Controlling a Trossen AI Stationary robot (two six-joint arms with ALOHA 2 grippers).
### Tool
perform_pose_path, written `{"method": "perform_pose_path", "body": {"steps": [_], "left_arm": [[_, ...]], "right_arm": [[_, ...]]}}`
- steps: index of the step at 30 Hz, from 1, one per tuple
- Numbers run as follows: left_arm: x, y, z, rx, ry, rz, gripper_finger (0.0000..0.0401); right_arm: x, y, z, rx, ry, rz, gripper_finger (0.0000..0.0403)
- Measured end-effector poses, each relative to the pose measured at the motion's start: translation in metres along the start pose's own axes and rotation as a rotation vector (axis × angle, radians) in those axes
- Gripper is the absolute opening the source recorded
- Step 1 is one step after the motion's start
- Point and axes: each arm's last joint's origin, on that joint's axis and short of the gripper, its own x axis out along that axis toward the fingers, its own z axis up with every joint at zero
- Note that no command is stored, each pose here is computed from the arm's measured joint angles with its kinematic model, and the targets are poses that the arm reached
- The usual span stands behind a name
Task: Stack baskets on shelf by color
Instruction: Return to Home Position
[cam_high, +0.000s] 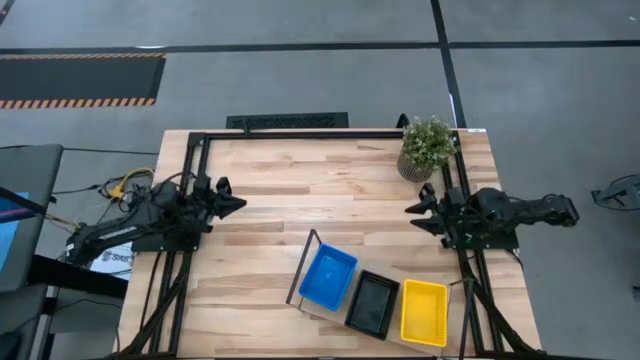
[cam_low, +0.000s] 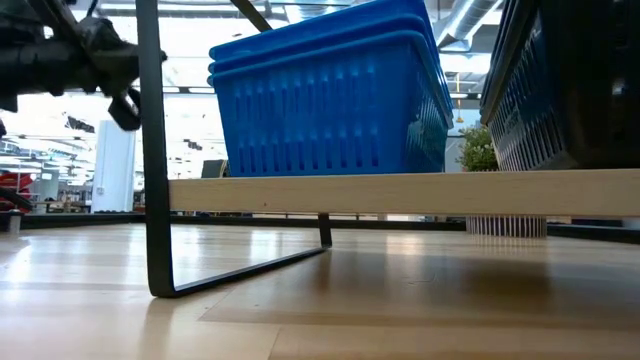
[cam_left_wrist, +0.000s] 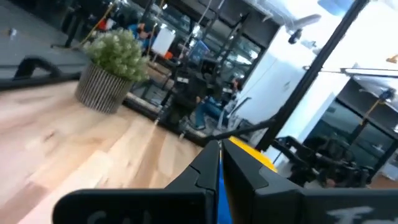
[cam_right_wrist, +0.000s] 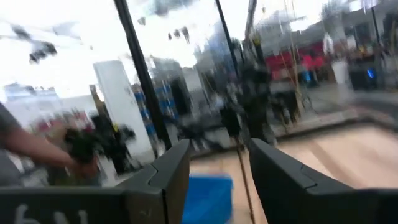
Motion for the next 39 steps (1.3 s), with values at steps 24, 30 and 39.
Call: {"method": "perform_pose_path", "body": {"steps": [24,30,39], "left_arm": [[-0.001,0.007,-0.008,-0.040,0.066,0.113,0.0005],[-0.001,0.007,-0.008,-0.030,0.068,0.114,0.0005],[-0.001,0.007,-0.008,-0.030,0.069,0.115,0.0005]], "right_arm": [[-0.003,-0.009,-0.022,-0.043,0.224,-0.125,0.0188],[-0.003,-0.009,-0.023,-0.043,0.230,-0.126,0.0191],[-0.003,-0.009,-0.023,-0.043,0.235,-0.128,0.0188]]}}
